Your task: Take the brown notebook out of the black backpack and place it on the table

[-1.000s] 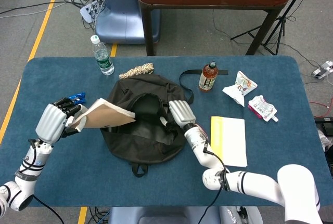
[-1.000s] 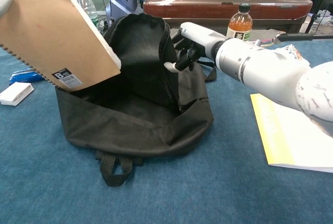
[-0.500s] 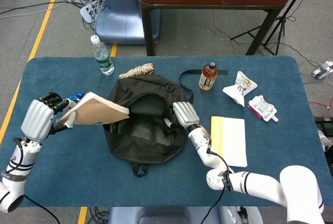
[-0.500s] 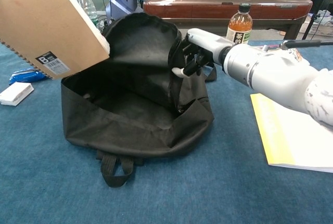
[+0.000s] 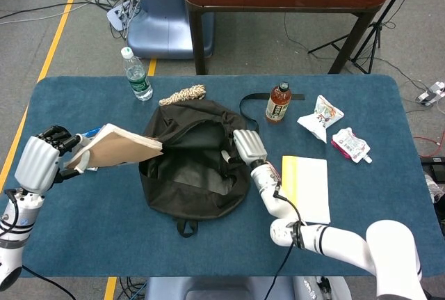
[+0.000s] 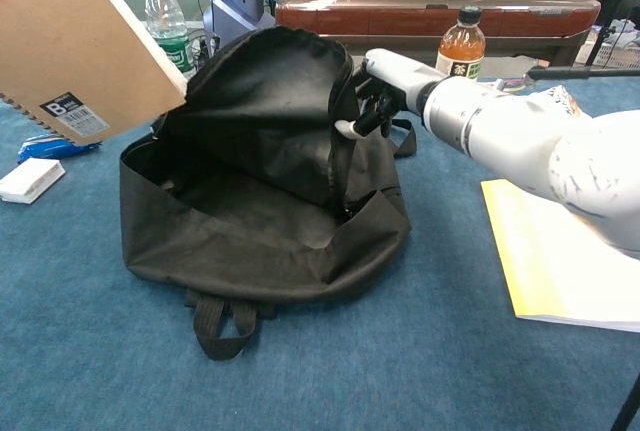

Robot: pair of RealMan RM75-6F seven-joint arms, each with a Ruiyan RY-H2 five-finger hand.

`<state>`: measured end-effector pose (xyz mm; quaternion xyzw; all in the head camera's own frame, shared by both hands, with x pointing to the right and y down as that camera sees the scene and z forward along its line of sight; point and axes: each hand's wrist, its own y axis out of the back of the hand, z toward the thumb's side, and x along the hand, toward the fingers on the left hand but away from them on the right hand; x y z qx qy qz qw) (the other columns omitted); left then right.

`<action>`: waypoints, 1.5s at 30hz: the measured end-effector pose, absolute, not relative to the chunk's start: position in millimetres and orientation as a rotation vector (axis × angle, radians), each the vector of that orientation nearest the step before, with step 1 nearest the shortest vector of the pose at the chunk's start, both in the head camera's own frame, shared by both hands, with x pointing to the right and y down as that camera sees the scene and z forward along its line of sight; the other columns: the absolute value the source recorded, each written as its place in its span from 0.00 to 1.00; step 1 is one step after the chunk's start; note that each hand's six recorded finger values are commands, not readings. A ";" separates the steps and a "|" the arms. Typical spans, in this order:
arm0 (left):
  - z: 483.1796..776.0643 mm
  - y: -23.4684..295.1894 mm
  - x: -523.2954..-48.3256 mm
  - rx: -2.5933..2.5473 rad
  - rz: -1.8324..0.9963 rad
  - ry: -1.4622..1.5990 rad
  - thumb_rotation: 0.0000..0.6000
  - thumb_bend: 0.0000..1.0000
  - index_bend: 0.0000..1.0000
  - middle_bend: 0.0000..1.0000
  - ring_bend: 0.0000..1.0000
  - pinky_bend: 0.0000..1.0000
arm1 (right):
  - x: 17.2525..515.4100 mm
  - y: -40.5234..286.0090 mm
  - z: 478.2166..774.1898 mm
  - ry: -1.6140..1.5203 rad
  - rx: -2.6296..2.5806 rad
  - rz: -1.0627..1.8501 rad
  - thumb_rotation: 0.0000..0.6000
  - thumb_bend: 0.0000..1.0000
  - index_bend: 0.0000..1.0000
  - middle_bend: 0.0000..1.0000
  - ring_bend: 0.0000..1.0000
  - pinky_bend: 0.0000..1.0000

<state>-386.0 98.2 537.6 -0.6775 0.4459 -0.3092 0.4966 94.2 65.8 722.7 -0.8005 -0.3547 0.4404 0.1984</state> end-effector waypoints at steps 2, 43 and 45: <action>536.5 98.6 -389.6 -1.634 -0.757 1.085 1.00 0.57 0.76 0.76 0.65 0.45 | 94.3 65.9 723.2 -0.992 -2.244 1.234 1.00 0.52 0.79 0.56 0.47 0.59; 555.8 63.4 -383.3 -1.608 -0.823 1.049 1.00 0.57 0.75 0.76 0.65 0.45 | 89.1 155.1 636.5 -0.313 -2.307 0.906 0.90 0.30 0.00 0.08 0.01 0.20; 560.8 62.6 -378.8 -1.615 -0.824 1.043 1.00 0.57 0.75 0.76 0.65 0.45 | 95.4 150.9 628.8 -0.346 -2.282 0.894 0.90 0.30 0.00 0.08 0.01 0.20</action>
